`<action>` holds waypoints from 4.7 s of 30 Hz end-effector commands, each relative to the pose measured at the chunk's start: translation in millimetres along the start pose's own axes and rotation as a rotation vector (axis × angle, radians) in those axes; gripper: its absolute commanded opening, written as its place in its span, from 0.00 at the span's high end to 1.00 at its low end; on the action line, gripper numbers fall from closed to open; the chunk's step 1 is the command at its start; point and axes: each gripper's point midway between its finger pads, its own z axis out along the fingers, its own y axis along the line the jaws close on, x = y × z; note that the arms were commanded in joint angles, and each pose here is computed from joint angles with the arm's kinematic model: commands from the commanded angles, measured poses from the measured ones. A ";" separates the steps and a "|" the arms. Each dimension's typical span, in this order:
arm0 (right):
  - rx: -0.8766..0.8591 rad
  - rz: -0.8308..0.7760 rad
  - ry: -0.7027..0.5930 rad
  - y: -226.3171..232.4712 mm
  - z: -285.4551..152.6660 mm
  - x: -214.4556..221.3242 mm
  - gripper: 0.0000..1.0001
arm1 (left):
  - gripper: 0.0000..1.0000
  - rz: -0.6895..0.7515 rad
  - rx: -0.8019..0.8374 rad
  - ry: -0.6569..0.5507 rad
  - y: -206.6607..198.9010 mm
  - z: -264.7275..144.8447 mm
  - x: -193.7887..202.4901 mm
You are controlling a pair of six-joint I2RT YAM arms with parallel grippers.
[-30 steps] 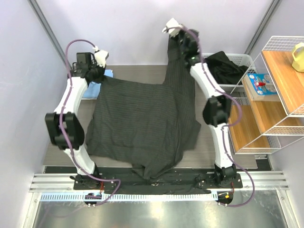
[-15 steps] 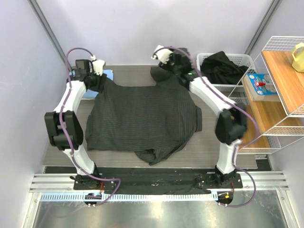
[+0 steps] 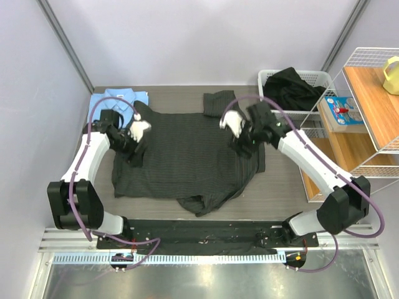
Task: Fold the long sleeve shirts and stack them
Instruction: Flatten the shirt out
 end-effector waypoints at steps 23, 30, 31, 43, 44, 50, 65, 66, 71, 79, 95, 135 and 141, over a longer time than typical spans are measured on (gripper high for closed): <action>-0.275 -0.319 0.192 154.6 51.7 101.6 0.53 | 0.39 0.058 -0.006 0.347 10.7 63.6 71.8; -0.140 -0.340 0.207 115.8 22.5 114.3 0.99 | 0.74 0.061 -0.022 0.400 22.5 74.7 79.4; -0.132 -0.315 0.195 107.8 16.5 113.6 0.99 | 0.79 0.057 -0.025 0.400 23.9 75.2 78.8; -0.019 -0.226 0.206 21.3 -26.2 126.2 0.99 | 1.00 -0.007 -0.126 0.460 71.3 86.9 78.0; -0.007 -0.203 0.179 10.8 -28.0 117.9 0.99 | 1.00 -0.041 -0.135 0.455 79.1 83.2 82.0; -0.014 -0.062 0.112 -13.8 -14.7 88.6 0.99 | 0.73 -0.006 0.031 0.185 40.0 57.9 25.4; -0.061 0.081 0.136 -16.6 24.8 71.8 0.99 | 0.36 0.984 0.286 -0.058 -214.5 49.4 -51.8; -0.060 0.086 0.138 -18.0 26.2 72.0 0.99 | 0.36 1.033 0.279 -0.056 -221.0 58.2 -53.4; -0.059 0.118 0.149 -22.6 35.1 70.3 0.99 | 0.37 1.235 0.286 0.008 -250.2 100.3 -43.5; -0.085 0.146 0.160 -19.9 47.5 73.8 0.99 | 0.40 1.365 0.220 0.077 -255.4 164.6 -39.8; -0.087 0.170 0.133 -13.7 38.7 69.5 0.99 | 1.00 0.842 0.728 -0.240 -375.2 -3.0 -93.7; -0.246 0.263 0.241 60.8 35.8 119.9 0.91 | 0.26 1.297 0.607 -0.110 -410.2 126.0 -60.1; -0.277 0.285 0.237 65.7 41.1 120.1 0.90 | 0.25 1.329 0.600 -0.049 -411.3 161.7 -57.3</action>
